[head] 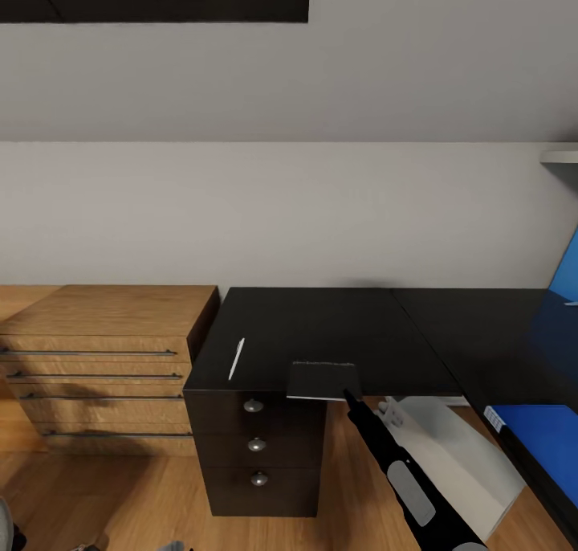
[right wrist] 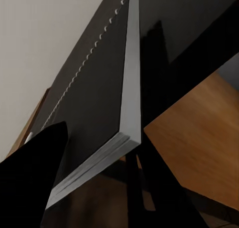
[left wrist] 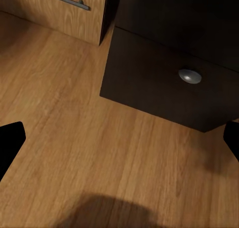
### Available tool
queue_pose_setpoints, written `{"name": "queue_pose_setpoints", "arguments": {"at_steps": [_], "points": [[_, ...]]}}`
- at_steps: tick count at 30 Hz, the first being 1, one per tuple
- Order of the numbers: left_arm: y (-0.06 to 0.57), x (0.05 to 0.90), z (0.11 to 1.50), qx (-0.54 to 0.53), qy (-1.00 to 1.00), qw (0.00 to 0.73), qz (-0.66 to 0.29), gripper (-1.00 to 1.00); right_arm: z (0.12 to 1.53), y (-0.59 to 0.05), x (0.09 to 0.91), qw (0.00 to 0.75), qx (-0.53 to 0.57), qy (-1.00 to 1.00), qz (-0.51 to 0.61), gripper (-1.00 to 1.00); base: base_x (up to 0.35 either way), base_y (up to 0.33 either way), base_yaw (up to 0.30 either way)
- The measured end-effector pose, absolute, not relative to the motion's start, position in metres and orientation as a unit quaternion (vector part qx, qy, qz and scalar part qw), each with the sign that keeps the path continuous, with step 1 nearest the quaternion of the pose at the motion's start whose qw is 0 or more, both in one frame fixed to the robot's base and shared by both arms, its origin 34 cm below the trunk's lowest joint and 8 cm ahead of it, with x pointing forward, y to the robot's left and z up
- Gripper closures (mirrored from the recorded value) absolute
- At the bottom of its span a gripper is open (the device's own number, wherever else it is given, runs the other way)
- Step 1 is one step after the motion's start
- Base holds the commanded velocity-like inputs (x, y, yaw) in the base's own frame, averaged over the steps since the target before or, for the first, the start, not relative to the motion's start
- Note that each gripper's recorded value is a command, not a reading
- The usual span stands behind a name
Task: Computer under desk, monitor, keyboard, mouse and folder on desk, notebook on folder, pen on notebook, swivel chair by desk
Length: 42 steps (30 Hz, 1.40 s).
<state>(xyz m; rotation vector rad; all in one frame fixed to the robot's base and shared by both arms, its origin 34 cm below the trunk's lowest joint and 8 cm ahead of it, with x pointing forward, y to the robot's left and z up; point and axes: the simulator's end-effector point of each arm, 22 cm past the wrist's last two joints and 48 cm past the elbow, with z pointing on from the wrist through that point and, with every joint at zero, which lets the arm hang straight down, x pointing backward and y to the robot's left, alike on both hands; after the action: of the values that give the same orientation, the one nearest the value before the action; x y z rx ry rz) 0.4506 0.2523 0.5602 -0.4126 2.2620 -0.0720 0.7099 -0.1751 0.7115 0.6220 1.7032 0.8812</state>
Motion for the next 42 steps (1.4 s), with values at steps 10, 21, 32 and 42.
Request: {"name": "queue_pose_setpoints", "arguments": {"at_steps": [10,21,32,42], "points": [[0.253,0.451,0.563,-0.165,0.898,0.408,-0.027,-1.0,0.715,-0.175,0.71,0.534,0.259,0.715,0.368,1.0,0.0,0.0,0.0],[0.258,0.445,0.575,-0.164,0.903,0.397,-0.019,-1.0,0.801,-0.175,0.722,0.585,0.238,0.672,0.386,1.0,0.0,0.0,0.0],[0.259,0.444,0.591,-0.164,0.904,0.394,-0.016,-1.0,0.857,-0.204,0.679,0.612,0.279,0.654,0.345,1.0,0.0,0.0,0.0],[0.26,0.439,0.589,-0.163,0.908,0.387,-0.012,-1.0,0.862,-0.21,0.674,0.614,0.281,0.654,0.341,1.0,-0.016,0.0,-0.213]]}}
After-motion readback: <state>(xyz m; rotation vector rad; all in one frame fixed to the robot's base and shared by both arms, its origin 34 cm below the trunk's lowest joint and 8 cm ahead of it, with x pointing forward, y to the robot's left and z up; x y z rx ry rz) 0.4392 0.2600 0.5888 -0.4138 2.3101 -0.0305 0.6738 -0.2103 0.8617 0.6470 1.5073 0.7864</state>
